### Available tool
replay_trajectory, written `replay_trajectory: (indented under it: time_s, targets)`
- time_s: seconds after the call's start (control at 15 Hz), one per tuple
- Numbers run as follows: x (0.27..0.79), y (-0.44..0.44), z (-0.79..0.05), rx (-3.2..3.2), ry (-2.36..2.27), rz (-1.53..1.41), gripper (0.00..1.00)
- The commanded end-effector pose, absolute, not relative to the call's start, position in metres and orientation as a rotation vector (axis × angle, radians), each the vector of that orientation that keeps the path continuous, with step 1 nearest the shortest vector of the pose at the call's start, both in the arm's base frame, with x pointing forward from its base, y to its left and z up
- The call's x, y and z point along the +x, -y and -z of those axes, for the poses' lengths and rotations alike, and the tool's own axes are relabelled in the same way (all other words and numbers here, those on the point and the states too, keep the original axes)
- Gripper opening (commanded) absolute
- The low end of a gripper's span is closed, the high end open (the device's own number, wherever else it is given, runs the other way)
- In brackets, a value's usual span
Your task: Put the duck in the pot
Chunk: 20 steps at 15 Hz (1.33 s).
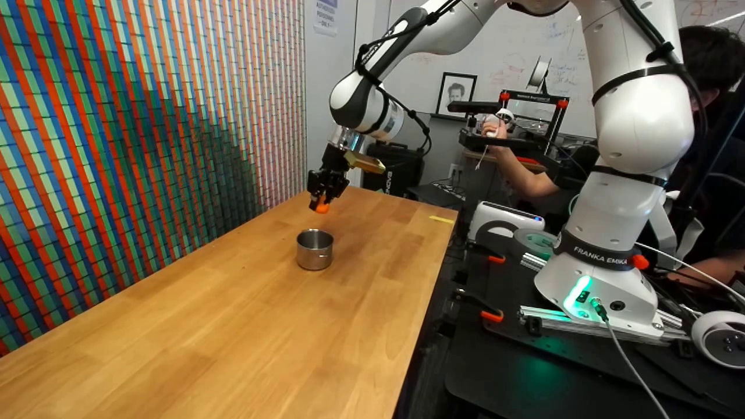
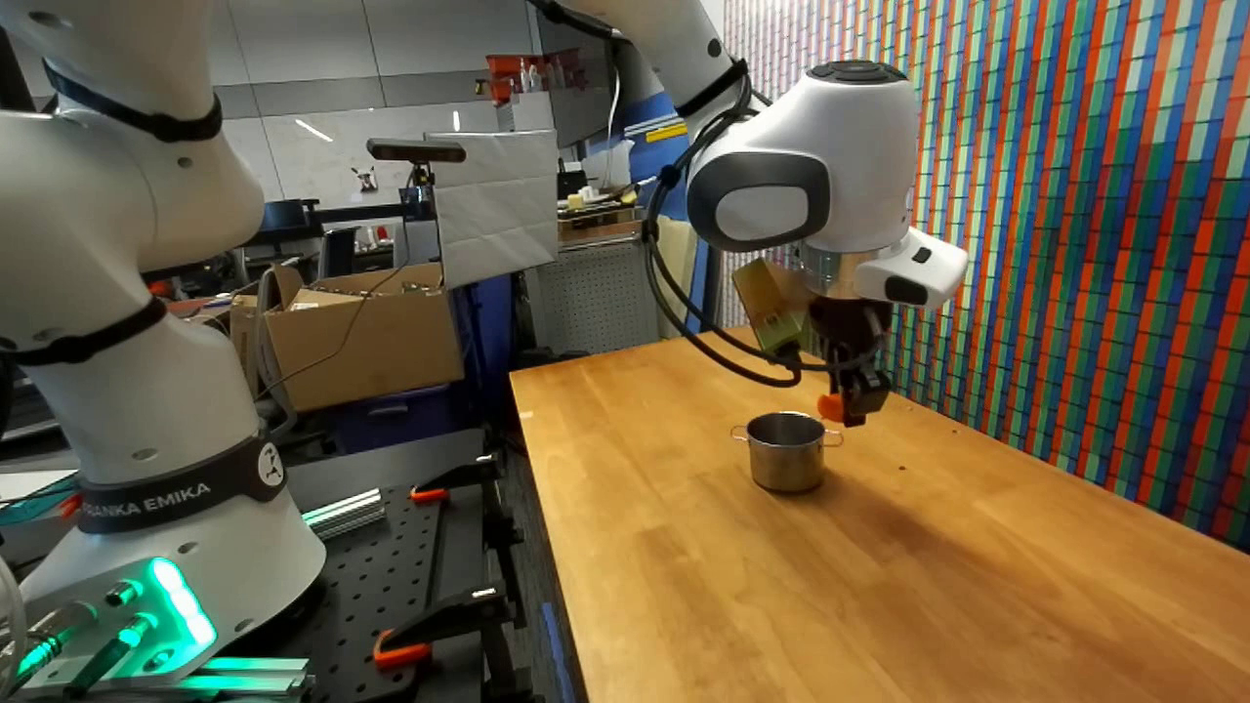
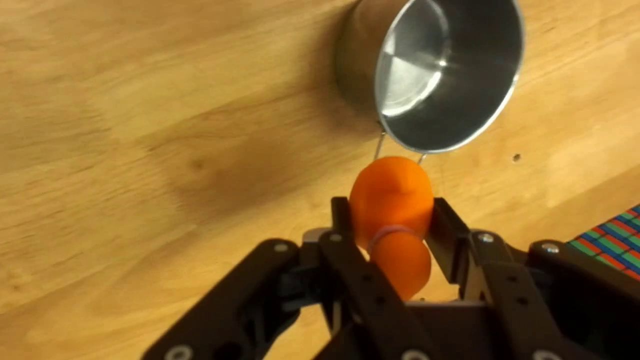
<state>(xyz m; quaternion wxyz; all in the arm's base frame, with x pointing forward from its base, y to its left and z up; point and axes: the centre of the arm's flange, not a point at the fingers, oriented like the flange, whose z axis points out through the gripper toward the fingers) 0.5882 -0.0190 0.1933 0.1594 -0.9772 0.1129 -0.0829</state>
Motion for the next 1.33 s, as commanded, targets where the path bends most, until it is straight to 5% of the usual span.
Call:
replay_trajectory:
  time_s: [0.0, 0.4, 0.47, 0.8, 1.27]
  targets:
    - [0.59, 0.01, -0.192, -2.659, -0.309, 0.191, 0.2]
    - [0.577, -0.004, -0.17, -2.567, -0.336, 0.041, 0.21]
    - [0.575, -0.005, -0.166, -2.566, -0.328, 0.029, 0.61]
    - [0.569, 0.0, -0.16, -2.632, -0.236, 0.099, 0.97]
    - [0.552, 0.038, -0.211, -2.961, -0.088, 0.197, 1.0]
